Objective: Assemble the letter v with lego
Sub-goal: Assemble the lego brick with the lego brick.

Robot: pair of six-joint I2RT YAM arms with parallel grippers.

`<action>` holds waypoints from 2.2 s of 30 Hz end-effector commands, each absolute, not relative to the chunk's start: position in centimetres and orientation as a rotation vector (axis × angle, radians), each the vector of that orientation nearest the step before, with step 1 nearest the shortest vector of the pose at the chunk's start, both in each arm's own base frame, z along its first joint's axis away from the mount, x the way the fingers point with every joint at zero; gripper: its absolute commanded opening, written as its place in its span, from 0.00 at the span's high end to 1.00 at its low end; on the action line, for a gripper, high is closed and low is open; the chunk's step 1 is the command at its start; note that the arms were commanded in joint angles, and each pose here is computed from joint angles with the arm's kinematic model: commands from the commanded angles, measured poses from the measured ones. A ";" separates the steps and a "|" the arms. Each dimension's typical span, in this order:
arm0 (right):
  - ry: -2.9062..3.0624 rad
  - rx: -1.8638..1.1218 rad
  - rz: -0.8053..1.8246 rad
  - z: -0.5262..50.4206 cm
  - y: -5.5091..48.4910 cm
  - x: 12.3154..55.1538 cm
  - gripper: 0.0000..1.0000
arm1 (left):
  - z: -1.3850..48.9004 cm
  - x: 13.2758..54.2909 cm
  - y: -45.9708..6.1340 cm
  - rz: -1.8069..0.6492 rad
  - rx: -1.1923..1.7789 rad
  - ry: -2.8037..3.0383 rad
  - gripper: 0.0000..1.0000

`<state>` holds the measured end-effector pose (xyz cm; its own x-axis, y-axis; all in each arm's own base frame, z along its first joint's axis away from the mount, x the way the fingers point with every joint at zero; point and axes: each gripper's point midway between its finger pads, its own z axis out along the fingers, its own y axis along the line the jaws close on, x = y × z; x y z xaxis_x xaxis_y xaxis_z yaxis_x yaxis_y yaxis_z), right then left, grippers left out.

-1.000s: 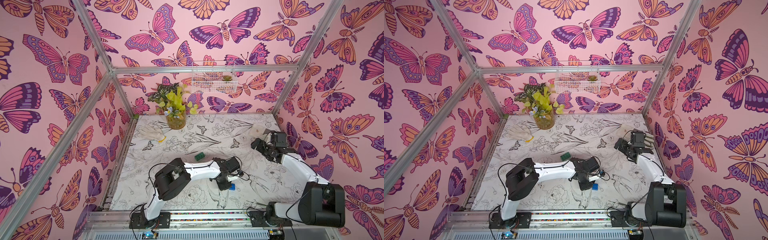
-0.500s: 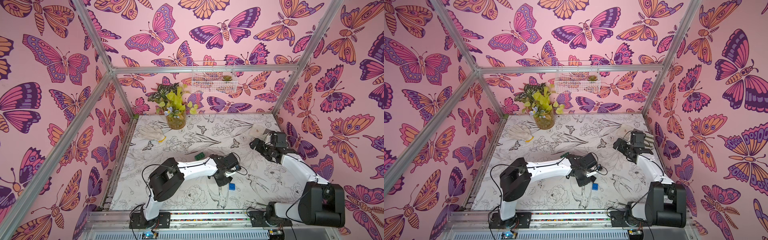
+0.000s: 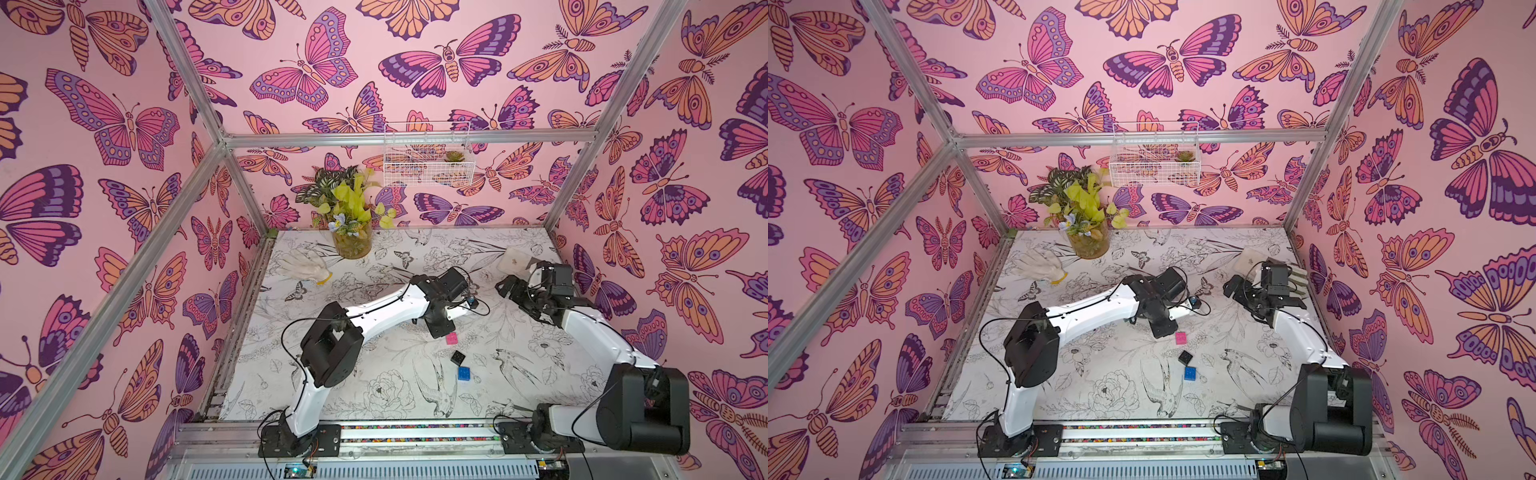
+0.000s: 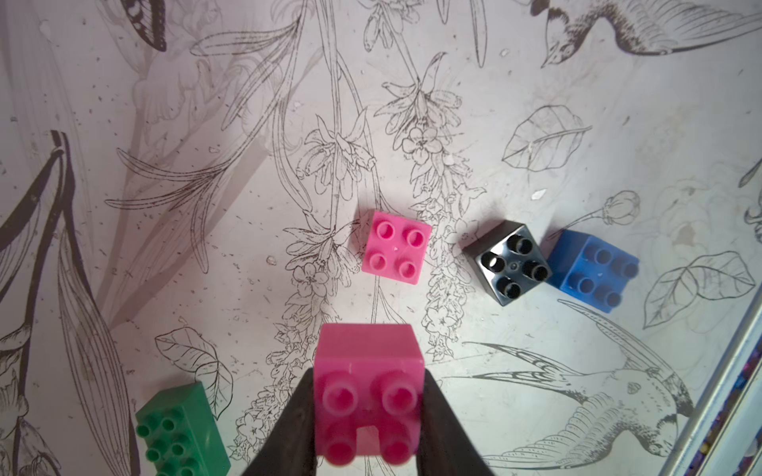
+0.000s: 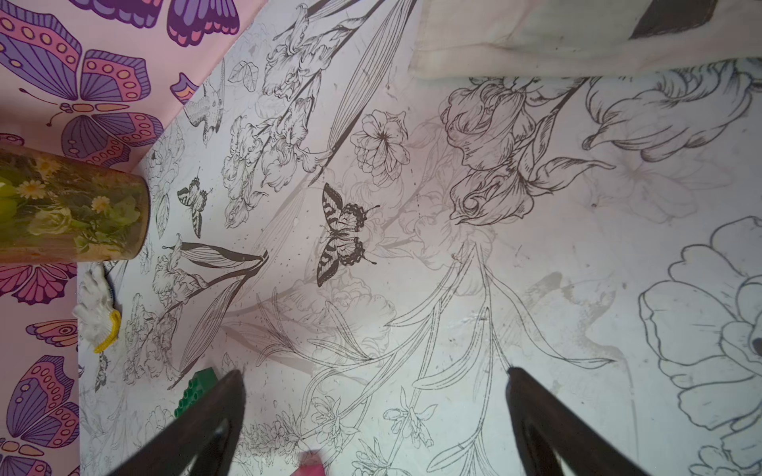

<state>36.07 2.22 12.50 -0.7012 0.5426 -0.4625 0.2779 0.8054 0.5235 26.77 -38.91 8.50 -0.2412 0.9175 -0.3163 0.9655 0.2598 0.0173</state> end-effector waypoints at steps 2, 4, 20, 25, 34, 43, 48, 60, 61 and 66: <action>2.371 0.560 0.584 12.9 2.9 36.5 0.01 | 6.8 25.8 -38.5 -0.285 1.929 2.224 0.75; 2.379 0.562 0.580 12.7 2.9 36.5 0.01 | 6.1 26.0 -38.4 -0.271 1.955 2.220 0.75; 2.373 0.563 0.585 12.7 3.0 36.8 0.01 | 5.3 26.4 -40.2 -0.347 1.973 2.223 0.74; 2.373 0.566 0.591 12.6 3.0 36.8 0.01 | 4.5 26.2 -40.1 -0.354 1.989 2.242 0.74; 2.373 0.566 0.590 12.5 3.0 36.8 0.01 | 3.8 25.9 -39.9 -0.353 2.004 2.260 0.75; 2.368 0.572 0.596 12.6 3.0 36.8 0.01 | 2.7 25.6 -39.6 -0.342 2.023 2.282 0.75; 2.370 0.568 0.599 12.6 3.1 36.8 0.01 | 1.9 25.5 -39.4 -0.340 2.034 2.296 0.74; 2.363 0.573 0.610 12.8 3.2 36.9 0.01 | 0.2 25.7 -38.6 -0.260 2.045 2.336 0.74; 2.363 0.572 0.613 12.8 3.2 36.8 0.01 | 0.0 25.6 -38.6 -0.257 2.050 2.338 0.74; 2.359 0.570 0.609 12.9 3.2 36.8 0.01 | -0.8 25.7 -38.3 -0.201 2.063 2.345 0.74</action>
